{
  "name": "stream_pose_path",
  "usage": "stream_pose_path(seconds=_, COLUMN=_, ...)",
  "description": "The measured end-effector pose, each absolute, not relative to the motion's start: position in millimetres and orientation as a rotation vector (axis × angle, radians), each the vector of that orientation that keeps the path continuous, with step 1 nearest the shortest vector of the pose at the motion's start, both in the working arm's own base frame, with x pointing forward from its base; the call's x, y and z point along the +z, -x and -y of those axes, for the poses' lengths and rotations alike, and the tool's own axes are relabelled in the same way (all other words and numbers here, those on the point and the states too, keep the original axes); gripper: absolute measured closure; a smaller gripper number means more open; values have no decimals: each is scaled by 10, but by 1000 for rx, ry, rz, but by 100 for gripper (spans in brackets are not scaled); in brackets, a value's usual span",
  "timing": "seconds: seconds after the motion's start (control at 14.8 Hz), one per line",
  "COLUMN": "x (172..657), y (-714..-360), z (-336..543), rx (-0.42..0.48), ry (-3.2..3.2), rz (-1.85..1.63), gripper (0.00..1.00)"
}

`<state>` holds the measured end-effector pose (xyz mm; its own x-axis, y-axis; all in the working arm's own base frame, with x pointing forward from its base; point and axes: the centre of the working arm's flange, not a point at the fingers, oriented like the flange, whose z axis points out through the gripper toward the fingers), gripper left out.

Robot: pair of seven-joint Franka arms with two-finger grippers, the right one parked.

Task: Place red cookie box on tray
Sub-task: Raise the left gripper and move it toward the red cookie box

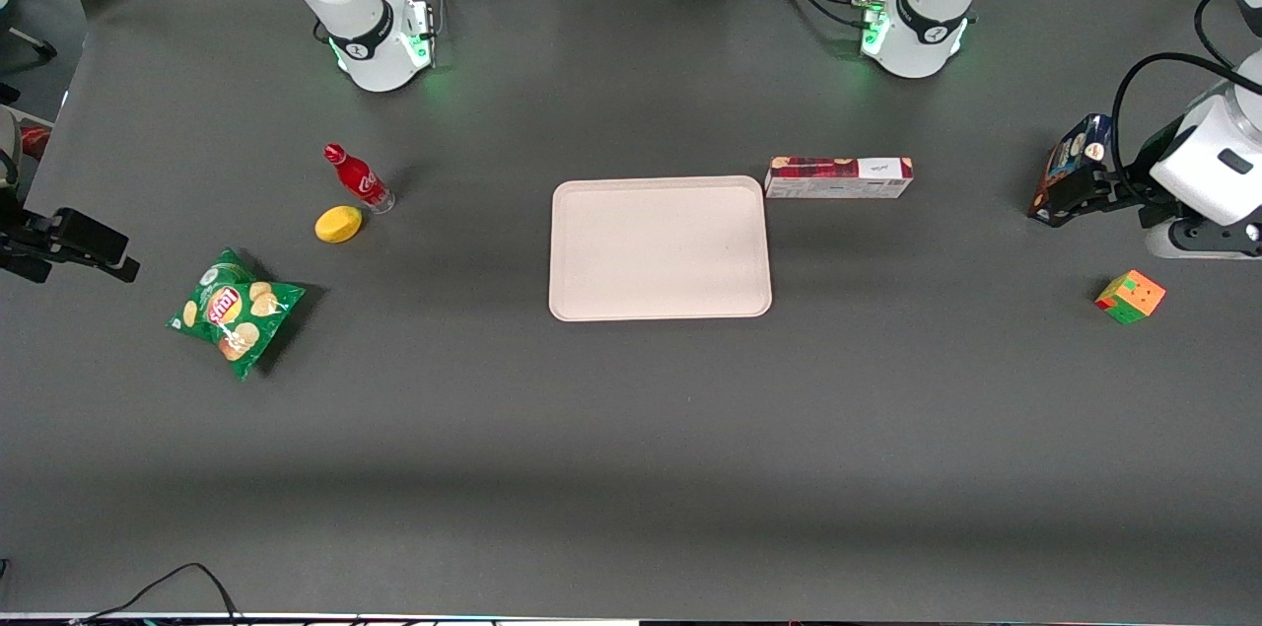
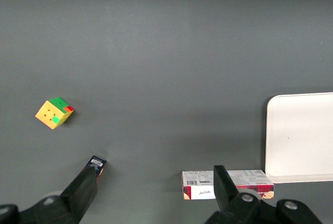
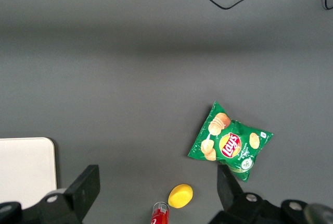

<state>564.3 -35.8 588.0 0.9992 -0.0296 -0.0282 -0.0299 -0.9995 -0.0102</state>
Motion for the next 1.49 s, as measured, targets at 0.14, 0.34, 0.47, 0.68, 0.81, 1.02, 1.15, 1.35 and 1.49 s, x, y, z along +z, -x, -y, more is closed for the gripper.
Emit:
stream_pose_path(seconds=0.14, x=5872, y=-5647, z=356, rx=46, ry=3131, rz=-46, gripper=0)
stream_pose_path(seconds=0.34, x=5858, y=-5654, z=356, rx=50, ry=3131, rz=-46, gripper=0)
stream_pose_path(seconds=0.47, x=5830, y=-5665, z=363, rx=58, ry=3132, rz=-49, gripper=0)
stream_pose_path(seconds=0.68, x=5774, y=-5665, z=395, rx=94, ry=3131, rz=-58, gripper=0)
stream_pose_path(seconds=0.81, x=5745, y=-5620, z=428, rx=151, ry=3127, rz=-68, gripper=0)
stream_pose_path(seconds=1.02, x=5746, y=-5491, z=554, rx=241, ry=3114, rz=-99, gripper=0)
stream_pose_path(seconds=1.15, x=5705, y=-5321, z=644, rx=270, ry=3099, rz=-114, gripper=0)
stream_pose_path(seconds=1.35, x=5548, y=-4925, z=741, rx=273, ry=3088, rz=-129, gripper=0)
stream_pose_path(seconds=1.49, x=5429, y=-4583, z=806, rx=252, ry=3093, rz=-128, gripper=0)
